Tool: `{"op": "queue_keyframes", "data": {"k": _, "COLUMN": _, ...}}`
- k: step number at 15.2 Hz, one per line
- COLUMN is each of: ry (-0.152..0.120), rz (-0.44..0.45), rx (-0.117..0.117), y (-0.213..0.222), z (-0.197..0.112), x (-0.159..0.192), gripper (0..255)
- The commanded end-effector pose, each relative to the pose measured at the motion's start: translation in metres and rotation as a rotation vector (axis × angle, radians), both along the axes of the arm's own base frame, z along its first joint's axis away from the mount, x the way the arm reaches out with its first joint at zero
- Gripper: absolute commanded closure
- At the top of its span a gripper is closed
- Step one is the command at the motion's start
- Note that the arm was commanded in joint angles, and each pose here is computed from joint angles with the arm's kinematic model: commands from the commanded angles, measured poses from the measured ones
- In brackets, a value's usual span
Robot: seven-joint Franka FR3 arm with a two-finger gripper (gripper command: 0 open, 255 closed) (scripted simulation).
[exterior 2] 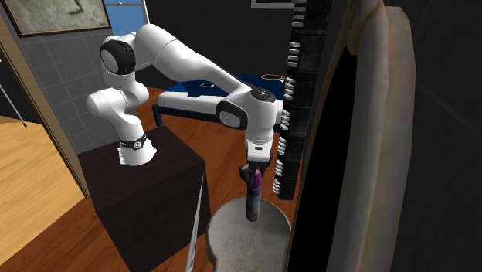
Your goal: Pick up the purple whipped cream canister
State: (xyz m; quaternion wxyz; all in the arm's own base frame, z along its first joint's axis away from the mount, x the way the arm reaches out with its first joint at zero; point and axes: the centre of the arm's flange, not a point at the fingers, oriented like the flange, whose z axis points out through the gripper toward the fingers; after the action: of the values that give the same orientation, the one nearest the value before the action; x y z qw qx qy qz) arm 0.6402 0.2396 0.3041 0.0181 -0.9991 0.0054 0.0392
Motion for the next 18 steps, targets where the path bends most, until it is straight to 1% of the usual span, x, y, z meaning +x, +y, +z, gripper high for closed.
{"op": "queue_keyframes", "data": {"k": 1, "ry": 0.002, "rz": 0.0, "rx": 0.0, "y": 0.0, "z": -0.001, "x": 0.0, "gripper": 255}}
{"op": "queue_keyframes", "data": {"k": 6, "ry": 0.002, "rz": 0.0, "rx": 0.0, "y": 0.0, "z": -0.002, "x": 0.0, "gripper": 255}}
{"op": "queue_keyframes", "data": {"k": 18, "ry": 0.002, "rz": 0.0, "rx": 0.0, "y": 0.0, "z": 0.062, "x": 0.0, "gripper": 255}}
